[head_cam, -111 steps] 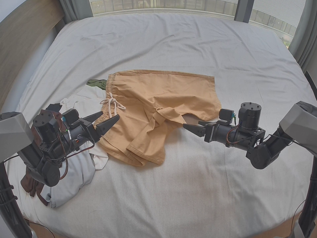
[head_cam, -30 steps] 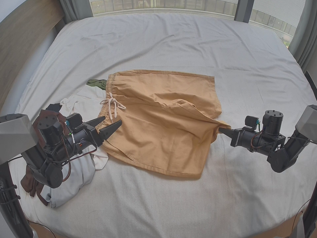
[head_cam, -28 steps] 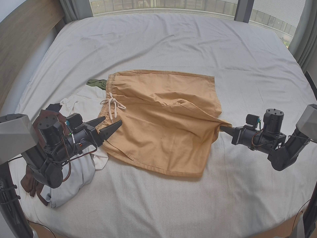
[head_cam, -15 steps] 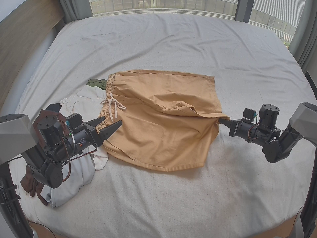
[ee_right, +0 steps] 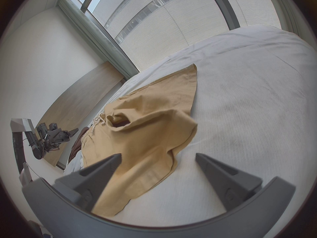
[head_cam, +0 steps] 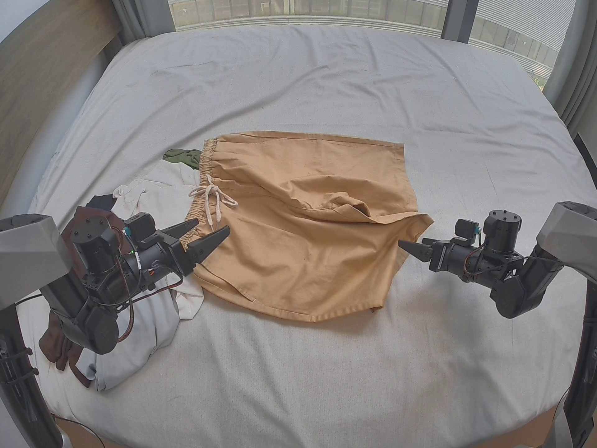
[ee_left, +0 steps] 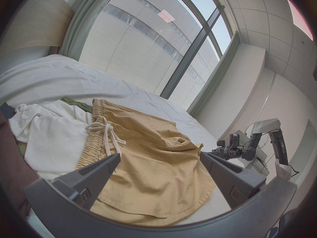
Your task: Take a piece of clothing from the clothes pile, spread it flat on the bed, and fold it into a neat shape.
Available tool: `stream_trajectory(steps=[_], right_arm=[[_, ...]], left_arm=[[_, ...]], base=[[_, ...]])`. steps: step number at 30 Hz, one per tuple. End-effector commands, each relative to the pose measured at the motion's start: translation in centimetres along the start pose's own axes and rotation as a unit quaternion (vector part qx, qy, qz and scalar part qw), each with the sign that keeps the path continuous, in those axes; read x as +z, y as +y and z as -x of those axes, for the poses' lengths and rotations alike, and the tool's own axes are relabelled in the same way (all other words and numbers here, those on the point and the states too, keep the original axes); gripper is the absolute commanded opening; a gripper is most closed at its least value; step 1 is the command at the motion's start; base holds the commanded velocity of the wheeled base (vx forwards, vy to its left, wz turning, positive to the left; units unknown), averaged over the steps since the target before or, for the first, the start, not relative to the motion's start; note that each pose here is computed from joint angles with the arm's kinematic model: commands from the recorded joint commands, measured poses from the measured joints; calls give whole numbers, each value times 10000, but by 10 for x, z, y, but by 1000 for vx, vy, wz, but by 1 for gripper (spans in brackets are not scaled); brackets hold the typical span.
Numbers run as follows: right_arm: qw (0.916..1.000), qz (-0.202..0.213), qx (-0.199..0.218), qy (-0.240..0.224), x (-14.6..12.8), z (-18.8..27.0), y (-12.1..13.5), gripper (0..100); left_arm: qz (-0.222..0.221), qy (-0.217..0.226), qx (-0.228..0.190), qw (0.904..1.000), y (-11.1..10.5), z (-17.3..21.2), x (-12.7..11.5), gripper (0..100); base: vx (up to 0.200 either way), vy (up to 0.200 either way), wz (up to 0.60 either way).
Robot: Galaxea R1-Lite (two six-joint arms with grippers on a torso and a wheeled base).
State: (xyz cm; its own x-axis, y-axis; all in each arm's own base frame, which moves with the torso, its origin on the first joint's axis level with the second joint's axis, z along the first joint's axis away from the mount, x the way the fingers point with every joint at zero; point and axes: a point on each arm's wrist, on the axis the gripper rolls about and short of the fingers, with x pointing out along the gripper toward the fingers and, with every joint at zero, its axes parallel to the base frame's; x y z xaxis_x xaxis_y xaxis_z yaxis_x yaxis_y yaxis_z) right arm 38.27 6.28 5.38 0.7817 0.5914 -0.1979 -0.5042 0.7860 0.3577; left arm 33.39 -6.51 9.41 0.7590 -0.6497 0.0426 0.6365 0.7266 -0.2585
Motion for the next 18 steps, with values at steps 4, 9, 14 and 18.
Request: stream_trajectory(steps=[4, 9, 14, 18], right_arm=[[9997, -56, 117, 195, -25, 7, 12, 100], [9994, -95, 156, 305, -36, 4, 13, 100], [9971, -389, 388, 526, -58, -1, 32, 100], [9956, -507, 578, 540, -63, -5, 46, 100]], left_arm=[[9, 10, 4, 10000, 0, 0, -1, 100], [5, 3, 2, 10000, 0, 0, 0, 100], [1, -5, 8, 10000, 0, 0, 0, 100], [5, 6, -5, 10000, 0, 0, 0, 100]], base=[[0, 0, 0], [0, 0, 0], [0, 0, 0], [0, 0, 0]])
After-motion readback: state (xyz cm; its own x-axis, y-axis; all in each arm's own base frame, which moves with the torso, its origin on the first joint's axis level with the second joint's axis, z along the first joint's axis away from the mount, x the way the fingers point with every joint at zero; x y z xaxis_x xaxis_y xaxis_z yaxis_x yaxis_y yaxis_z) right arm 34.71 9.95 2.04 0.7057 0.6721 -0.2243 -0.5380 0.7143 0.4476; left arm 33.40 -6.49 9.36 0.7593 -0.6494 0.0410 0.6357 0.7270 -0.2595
